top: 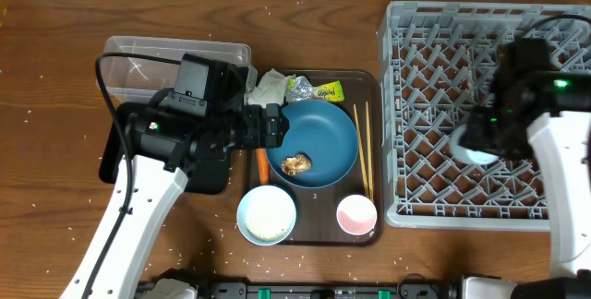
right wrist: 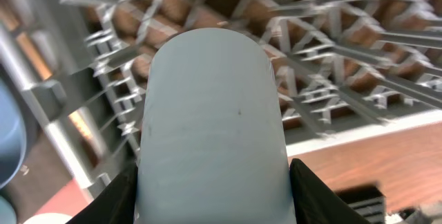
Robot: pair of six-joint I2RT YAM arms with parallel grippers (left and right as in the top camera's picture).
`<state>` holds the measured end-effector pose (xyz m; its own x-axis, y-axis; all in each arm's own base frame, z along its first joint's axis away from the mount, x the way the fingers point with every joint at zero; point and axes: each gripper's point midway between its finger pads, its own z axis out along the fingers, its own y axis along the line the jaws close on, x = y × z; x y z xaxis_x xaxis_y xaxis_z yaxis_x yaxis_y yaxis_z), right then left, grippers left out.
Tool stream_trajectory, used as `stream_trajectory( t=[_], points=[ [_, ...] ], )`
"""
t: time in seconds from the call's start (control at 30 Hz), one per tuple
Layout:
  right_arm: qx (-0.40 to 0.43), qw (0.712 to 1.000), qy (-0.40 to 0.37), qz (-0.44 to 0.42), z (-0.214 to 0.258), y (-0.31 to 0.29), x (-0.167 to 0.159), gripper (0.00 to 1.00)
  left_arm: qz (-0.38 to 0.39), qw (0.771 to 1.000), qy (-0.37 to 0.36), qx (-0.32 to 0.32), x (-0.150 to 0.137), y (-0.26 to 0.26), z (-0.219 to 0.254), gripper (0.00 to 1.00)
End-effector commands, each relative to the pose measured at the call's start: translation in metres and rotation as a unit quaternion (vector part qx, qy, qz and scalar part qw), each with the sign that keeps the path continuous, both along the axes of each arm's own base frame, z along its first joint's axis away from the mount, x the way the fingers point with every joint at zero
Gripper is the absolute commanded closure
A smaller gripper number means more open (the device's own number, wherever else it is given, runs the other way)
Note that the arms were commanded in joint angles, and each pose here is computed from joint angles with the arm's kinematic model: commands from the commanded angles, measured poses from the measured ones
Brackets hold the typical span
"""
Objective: Sort waste into correct bins and load items into the dishwasher rack
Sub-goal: 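Lower light-blue cup upside down into rack and release right gripper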
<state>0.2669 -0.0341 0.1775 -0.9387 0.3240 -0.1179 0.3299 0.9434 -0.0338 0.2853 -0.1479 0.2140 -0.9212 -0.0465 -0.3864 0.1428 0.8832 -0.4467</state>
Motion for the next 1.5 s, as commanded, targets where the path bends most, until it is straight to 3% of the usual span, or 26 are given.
stream_trajectory(
  t=[0.0, 0.47, 0.83, 0.9, 0.93, 0.97, 1.07, 1.37, 1.47],
  points=[
    [-0.013, 1.000, -0.006, -0.026, 0.008, -0.028, -0.003, 0.66, -0.002, 1.000, -0.014, 0.006, 0.002, 0.003, 0.006, 0.04],
    [0.015, 0.981, -0.026, -0.191, 0.007, -0.106, -0.027, 0.64, -0.002, 1.000, -0.014, 0.006, 0.002, 0.003, 0.006, 0.04],
    [0.042, 0.979, -0.004, -0.198, -0.003, -0.106, -0.031, 0.64, -0.002, 1.000, -0.013, 0.005, 0.002, 0.003, 0.006, 0.04],
    [0.045, 0.979, 0.004, -0.198, -0.008, -0.107, -0.030, 0.55, -0.002, 1.000, -0.013, 0.006, 0.002, 0.003, 0.006, 0.04],
    [0.046, 0.979, 0.007, -0.199, -0.010, -0.107, -0.029, 0.37, -0.002, 1.000, -0.013, 0.006, 0.002, 0.003, 0.006, 0.04],
    [0.047, 0.979, 0.008, -0.199, -0.012, -0.108, -0.028, 0.29, -0.002, 1.000, -0.013, 0.006, 0.002, 0.003, 0.006, 0.04],
    [0.044, 0.979, 0.001, -0.198, -0.013, -0.111, -0.024, 0.21, -0.002, 1.000, -0.013, 0.006, 0.002, 0.003, 0.006, 0.04],
    [0.063, 0.981, -0.059, -0.171, 0.014, -0.098, -0.014, 0.17, -0.002, 1.000, -0.010, 0.006, 0.001, 0.003, 0.005, 0.04],
    [0.062, 0.981, -0.062, -0.171, 0.017, -0.097, -0.016, 0.23, -0.002, 1.000, -0.010, 0.006, 0.001, 0.003, 0.005, 0.04]
  ],
)
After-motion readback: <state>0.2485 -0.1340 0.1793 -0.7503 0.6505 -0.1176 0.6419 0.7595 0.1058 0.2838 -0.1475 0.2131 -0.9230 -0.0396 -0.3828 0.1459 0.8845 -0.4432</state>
